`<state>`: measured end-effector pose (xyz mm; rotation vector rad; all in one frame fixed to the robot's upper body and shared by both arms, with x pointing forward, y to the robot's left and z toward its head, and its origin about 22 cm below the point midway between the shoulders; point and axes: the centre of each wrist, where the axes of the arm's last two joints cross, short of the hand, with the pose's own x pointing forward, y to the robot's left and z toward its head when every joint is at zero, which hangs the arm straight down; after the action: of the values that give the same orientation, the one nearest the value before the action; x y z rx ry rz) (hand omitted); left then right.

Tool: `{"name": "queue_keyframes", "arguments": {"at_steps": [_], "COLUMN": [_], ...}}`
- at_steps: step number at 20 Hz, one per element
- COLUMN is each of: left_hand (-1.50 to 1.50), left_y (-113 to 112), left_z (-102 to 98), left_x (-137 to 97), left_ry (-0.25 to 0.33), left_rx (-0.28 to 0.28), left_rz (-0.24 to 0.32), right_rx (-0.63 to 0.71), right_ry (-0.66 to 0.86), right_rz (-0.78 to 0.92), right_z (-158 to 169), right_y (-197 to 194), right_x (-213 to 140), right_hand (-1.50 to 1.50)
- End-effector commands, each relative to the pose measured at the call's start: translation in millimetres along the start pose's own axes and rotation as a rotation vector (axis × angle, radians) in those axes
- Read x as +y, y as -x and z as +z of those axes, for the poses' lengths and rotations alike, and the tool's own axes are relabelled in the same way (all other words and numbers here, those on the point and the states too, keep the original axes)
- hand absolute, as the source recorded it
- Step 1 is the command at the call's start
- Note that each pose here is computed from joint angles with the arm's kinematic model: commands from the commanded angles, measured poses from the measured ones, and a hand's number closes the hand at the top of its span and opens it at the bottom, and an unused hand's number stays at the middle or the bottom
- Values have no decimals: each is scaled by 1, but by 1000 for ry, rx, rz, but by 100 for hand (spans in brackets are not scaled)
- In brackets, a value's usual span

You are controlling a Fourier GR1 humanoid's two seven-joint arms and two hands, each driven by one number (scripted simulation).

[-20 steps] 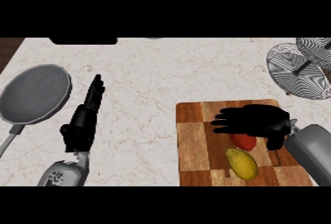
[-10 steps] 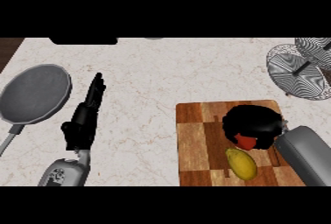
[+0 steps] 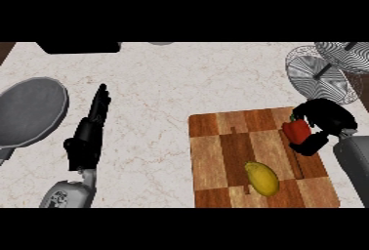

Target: Pick the bell pepper from the cutting board and place it in the tiered basket

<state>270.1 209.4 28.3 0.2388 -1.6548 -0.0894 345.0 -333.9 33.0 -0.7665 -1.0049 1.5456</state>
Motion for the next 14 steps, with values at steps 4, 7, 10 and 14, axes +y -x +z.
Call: {"name": "queue_keyframes", "arguments": {"at_steps": [4,7,10,14], "left_hand": [0,0,0,0], "left_y": [1,-5,-4,0], "left_z": [2,-1,-4,-1], "left_x": [-3,-11,-14,-12], "left_ry": [29,46,62,43], "left_rx": [12,3,-4,13], "left_rz": [6,14,32,16], "right_rx": [713,881,1004,1090], "right_ry": [77,177,288,428], "right_rz": [-133,-164,-160,-167], "right_z": [-16,-32,-36,-13], "right_y": [-1,-41,-87,-129], "right_x": [-32,-78,-127,-209], "right_hand": [150,150,150,150]}}
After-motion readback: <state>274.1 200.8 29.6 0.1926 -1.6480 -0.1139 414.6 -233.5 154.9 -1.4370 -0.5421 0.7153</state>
